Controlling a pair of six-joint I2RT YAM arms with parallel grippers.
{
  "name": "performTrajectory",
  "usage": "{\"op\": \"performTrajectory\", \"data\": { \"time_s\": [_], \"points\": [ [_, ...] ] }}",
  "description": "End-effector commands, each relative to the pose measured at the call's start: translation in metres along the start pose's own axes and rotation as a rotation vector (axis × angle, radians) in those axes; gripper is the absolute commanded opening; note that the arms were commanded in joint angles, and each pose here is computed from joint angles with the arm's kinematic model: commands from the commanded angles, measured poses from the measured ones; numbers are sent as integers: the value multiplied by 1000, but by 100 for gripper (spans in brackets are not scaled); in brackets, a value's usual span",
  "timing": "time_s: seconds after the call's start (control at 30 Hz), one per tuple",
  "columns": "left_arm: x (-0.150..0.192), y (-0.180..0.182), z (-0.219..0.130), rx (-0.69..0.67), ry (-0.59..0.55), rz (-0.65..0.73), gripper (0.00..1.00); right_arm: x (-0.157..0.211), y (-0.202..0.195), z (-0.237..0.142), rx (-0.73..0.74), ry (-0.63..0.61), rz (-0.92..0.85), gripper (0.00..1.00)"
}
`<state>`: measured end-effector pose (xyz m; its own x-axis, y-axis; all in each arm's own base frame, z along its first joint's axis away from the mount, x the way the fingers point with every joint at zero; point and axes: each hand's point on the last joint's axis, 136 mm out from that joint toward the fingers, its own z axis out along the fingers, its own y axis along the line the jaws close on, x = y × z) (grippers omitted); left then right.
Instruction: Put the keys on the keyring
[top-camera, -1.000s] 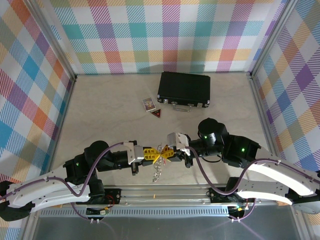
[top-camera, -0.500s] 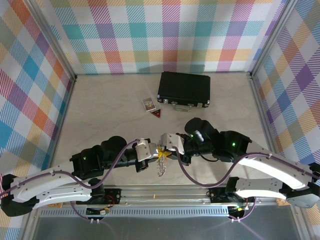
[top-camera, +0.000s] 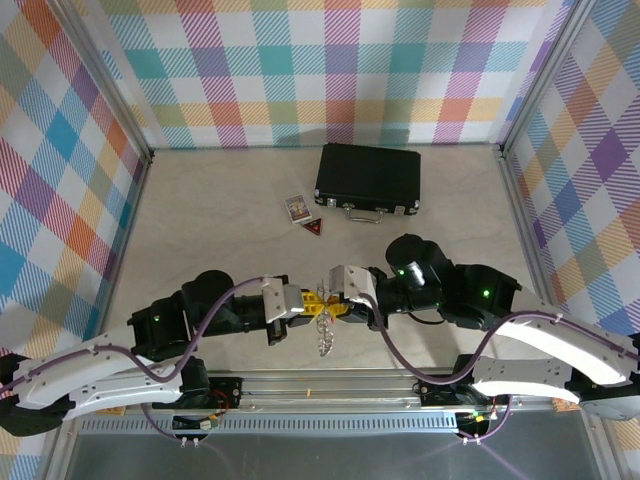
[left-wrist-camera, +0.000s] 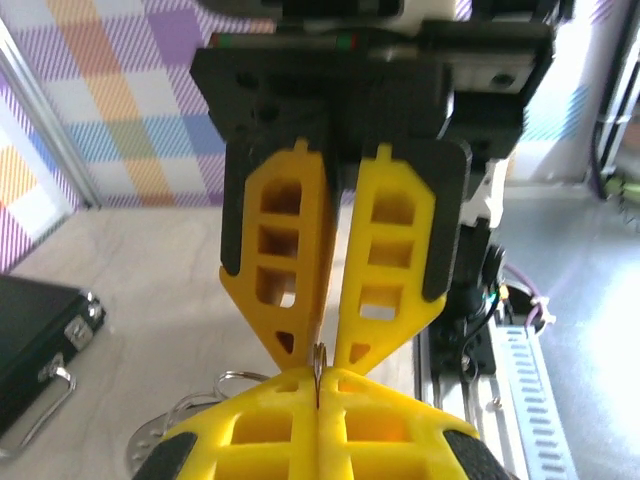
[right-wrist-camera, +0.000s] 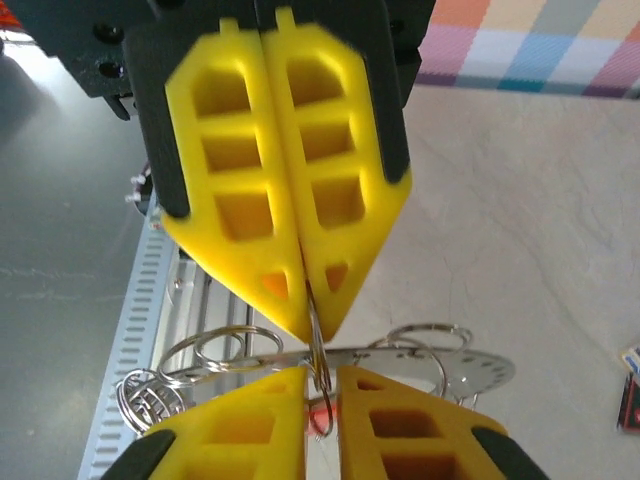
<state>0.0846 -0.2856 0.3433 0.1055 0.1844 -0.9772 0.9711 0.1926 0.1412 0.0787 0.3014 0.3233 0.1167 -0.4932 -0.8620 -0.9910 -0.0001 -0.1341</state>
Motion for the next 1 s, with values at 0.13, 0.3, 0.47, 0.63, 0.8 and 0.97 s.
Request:
{"op": "performTrajectory", "data": {
  "time_s": [0.13, 0.3, 0.47, 0.63, 0.8, 0.97],
  "points": [
    [-40, -11, -16, 58, -201, -18, 0, -14, 9, 1, -55, -62, 12, 15],
    [-38, -12, -16, 62, -198, -20, 0, -19, 12, -4, -68, -94, 7, 11],
    [-38, -12, -17, 64, -207, -16, 0, -19, 16, -9, -76, -107, 0, 21],
    [-39, -15, -21, 73, -217, -14, 0, -14, 15, -17, -47, -96, -13, 33],
    [-40, -15, -23, 75, -223, -13, 0, -22, 20, -26, -61, -133, -23, 37],
    [-41, -16, -23, 82, -225, -12, 0, -32, 23, -26, -88, -180, -24, 38]
  ]
}}
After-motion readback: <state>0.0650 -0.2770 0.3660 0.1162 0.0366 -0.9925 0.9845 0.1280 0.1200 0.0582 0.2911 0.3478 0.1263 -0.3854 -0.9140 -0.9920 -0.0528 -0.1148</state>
